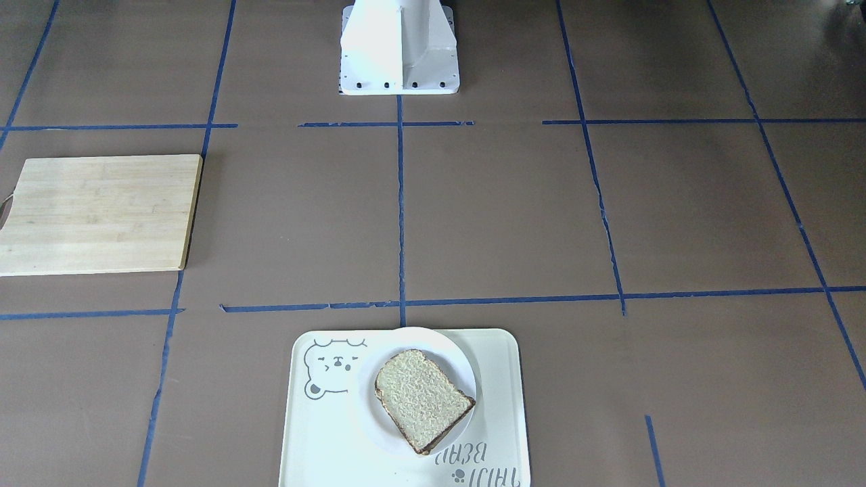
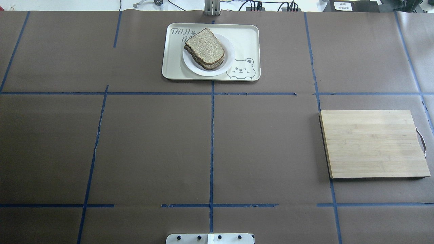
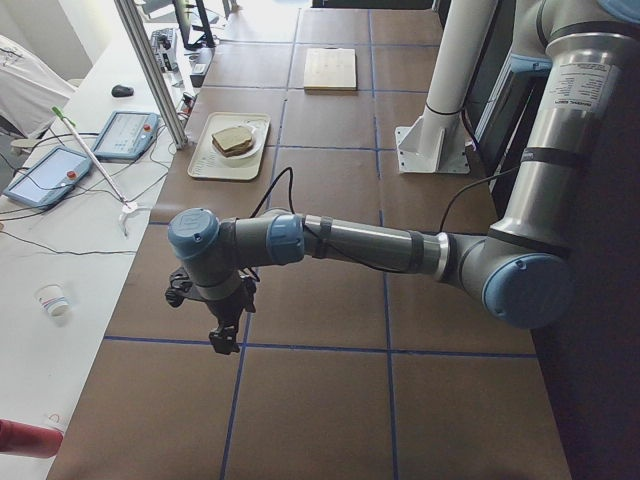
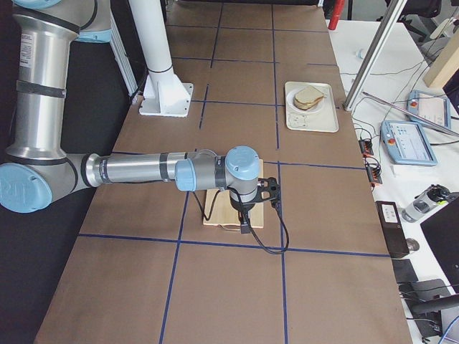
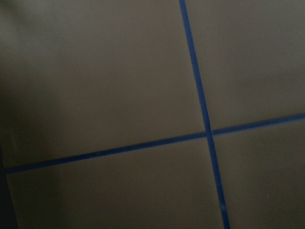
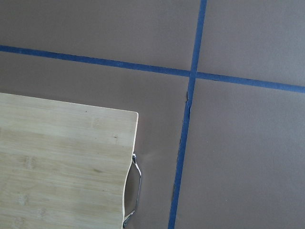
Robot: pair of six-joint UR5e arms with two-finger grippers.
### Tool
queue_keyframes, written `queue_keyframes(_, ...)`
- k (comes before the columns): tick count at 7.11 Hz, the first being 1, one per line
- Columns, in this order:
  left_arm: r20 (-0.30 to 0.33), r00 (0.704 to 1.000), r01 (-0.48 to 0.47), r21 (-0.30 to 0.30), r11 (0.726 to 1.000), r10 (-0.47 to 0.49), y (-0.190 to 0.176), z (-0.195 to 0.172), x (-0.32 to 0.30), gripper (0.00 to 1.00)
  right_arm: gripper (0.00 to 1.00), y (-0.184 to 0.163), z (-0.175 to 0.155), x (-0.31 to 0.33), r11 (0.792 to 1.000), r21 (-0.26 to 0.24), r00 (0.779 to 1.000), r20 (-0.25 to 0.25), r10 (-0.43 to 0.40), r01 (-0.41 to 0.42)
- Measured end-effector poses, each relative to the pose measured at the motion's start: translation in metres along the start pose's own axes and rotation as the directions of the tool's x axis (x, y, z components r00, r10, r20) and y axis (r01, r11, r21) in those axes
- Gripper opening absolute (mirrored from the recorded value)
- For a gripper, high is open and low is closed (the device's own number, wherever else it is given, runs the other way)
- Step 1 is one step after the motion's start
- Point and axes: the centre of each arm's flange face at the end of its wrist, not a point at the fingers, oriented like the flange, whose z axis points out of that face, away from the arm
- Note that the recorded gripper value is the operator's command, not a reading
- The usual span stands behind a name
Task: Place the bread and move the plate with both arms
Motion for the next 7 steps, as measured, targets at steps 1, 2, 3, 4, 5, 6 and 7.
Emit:
queue_keyframes(1,-0.035,0.999,0.011,-0.017,1.000,-0.011,0.021,0.008,0.004,1.00,1.00,0.002,-0.004,-0.004,1.000,-0.005,1.000,0.000,0.005,-0.005)
queue_keyframes(2,-0.075,0.997,0.016,-0.011,1.000,-0.017,0.031,0.019,0.004,1.00,1.00,0.003,-0.008,-0.008,1.000,-0.009,1.000,-0.002,0.006,-0.006)
queue_keyframes(3,-0.103,0.995,0.010,0.006,1.000,-0.010,0.035,0.033,-0.003,1.00,1.00,0.004,-0.009,-0.010,1.000,-0.010,1.000,-0.006,0.006,-0.006)
queue_keyframes(4,-0.117,0.993,-0.005,0.038,0.999,0.010,0.035,0.046,-0.011,1.00,1.00,0.004,-0.009,-0.009,1.000,-0.012,1.000,-0.011,0.006,-0.007)
queue_keyframes(5,-0.117,0.993,0.013,0.061,0.998,-0.006,0.033,0.053,-0.015,1.00,1.00,0.007,-0.007,-0.007,1.000,-0.016,1.000,-0.014,0.010,-0.010)
queue_keyframes(6,-0.106,0.994,0.049,0.083,0.995,-0.040,0.032,0.054,-0.013,1.00,1.00,0.012,-0.005,-0.005,1.000,-0.022,1.000,-0.015,0.015,-0.015)
queue_keyframes(7,-0.077,0.996,0.047,0.111,0.993,-0.039,0.033,0.057,-0.013,1.00,1.00,0.014,-0.004,-0.004,1.000,-0.024,1.000,-0.015,0.016,-0.017)
